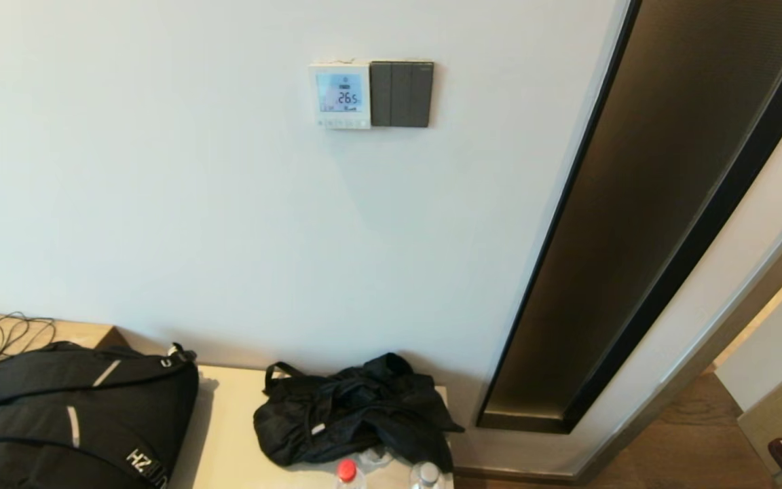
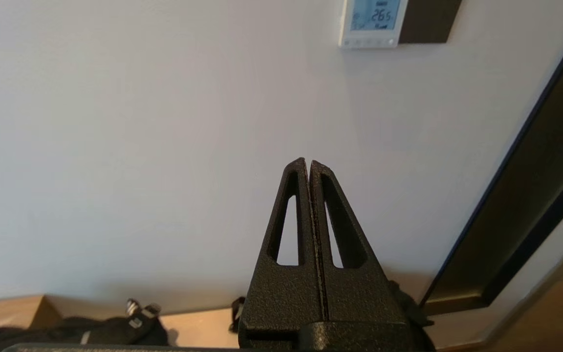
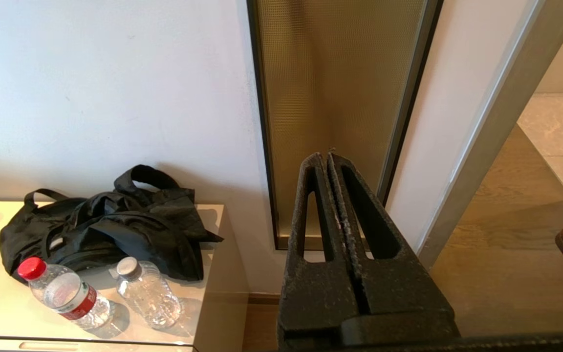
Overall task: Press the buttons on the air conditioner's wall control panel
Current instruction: Turn off the central air conditioner
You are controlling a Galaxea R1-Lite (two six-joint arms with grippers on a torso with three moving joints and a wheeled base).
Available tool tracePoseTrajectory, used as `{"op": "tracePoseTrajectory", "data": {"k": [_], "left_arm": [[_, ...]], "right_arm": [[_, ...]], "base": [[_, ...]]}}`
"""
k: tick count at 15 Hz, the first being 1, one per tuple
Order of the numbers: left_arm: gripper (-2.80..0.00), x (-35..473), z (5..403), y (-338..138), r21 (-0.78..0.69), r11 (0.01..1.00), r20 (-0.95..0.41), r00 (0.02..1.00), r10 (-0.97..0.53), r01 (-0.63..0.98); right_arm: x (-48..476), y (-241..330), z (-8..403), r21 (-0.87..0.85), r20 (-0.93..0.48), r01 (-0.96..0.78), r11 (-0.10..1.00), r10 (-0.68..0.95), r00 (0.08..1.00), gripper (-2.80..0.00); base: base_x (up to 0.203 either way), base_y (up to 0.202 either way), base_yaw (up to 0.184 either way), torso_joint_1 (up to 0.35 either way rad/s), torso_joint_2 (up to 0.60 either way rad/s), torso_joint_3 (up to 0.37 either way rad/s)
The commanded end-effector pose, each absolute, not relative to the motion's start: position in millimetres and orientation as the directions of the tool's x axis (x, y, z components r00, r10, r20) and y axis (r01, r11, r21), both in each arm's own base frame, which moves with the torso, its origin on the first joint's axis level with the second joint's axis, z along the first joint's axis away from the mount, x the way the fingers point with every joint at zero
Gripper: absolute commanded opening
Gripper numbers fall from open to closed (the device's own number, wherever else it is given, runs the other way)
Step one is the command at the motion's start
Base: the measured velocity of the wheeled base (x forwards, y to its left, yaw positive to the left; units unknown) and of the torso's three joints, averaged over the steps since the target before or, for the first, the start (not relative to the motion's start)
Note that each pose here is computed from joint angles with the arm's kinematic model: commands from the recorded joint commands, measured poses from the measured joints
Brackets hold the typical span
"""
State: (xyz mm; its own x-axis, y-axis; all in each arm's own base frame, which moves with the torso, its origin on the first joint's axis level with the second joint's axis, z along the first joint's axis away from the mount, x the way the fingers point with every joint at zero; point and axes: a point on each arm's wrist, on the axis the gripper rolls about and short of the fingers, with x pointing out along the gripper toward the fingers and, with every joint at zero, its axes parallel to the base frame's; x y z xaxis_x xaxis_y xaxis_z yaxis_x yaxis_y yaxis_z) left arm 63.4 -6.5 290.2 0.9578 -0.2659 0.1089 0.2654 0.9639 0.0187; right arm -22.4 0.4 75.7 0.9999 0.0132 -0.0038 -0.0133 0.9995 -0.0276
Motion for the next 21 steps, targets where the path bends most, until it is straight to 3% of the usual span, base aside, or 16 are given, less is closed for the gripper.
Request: {"op": "tracePoseTrajectory", "data": {"k": [1,15,21], "left_arm": [[-2.8,114.8,300.7,-15.5,-0.007,0.943,0.038,0.943,-0.331,0.332],[-2.8,234.6,322.0,-140.2,-0.029,0.866,-0.051,0.864,-0.501,0.5],[-2.8,275.5,325.0,-191.4,-0.069,0.878,-0.011,0.88,-0.476,0.474]], "right_arm": [[-22.5,0.4,75.7,-0.029,-0.003,-0.014,0.999,0.014,1.0,-2.8],[-22.5,0.4,75.7,-0.029,-0.003,-0.014,0.999,0.014,1.0,-2.8],[-22.5,0.4,75.7,-0.029,-0.003,-0.014,0.999,0.014,1.0,-2.8]], "base": [[0.0,0.0,0.0,0.0,0.0,0.0],[0.0,0.0,0.0,0.0,0.0,0.0],[0.0,0.0,0.0,0.0,0.0,0.0]]}}
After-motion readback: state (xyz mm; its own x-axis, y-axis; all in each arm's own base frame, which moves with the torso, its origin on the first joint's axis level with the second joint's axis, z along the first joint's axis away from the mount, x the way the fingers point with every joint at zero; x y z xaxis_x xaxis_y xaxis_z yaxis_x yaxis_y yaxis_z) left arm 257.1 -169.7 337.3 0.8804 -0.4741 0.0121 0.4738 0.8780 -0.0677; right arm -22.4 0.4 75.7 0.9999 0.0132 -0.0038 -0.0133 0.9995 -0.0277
